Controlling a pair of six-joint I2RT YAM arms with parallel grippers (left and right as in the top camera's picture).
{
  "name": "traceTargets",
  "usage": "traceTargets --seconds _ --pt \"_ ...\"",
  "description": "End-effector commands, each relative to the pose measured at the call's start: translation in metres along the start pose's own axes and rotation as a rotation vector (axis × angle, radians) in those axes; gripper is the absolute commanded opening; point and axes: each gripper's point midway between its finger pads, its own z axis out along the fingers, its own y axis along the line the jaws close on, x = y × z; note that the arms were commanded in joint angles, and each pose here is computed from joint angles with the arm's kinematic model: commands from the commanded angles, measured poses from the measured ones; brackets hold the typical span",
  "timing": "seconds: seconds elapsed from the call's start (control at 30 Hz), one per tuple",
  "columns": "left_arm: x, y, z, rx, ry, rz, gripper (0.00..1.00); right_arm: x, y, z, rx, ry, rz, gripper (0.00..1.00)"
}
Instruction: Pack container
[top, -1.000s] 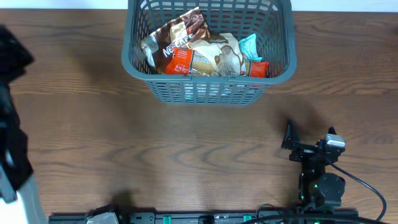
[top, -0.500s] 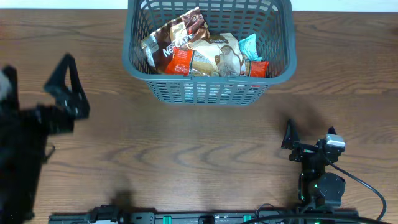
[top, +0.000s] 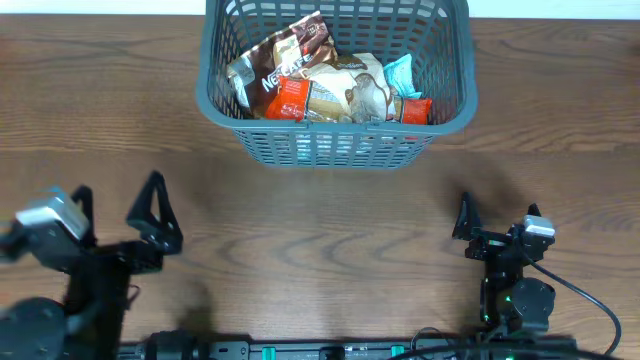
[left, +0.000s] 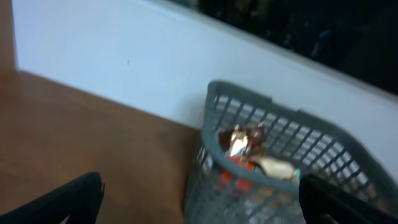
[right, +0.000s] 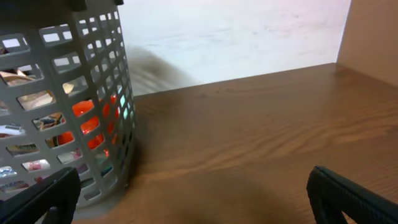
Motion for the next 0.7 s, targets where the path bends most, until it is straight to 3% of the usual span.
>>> traceTargets --seconds 0.0,0.33,0.67 --pt "0.036 0.011 0.002 0.014 0.015 -0.013 0.99 0.0 -0.004 0.0 0.017 -0.003 0.015 0.99" --pt "0.123 0.045 0.02 -0.011 0.081 -0.019 0.99 0.0 -0.004 0.0 0.017 -0.003 0.015 0.99" --pt "0.158 0.06 0.04 -0.005 0.062 -0.015 0.99 0.0 -0.004 0.0 0.017 -0.003 0.015 0.99"
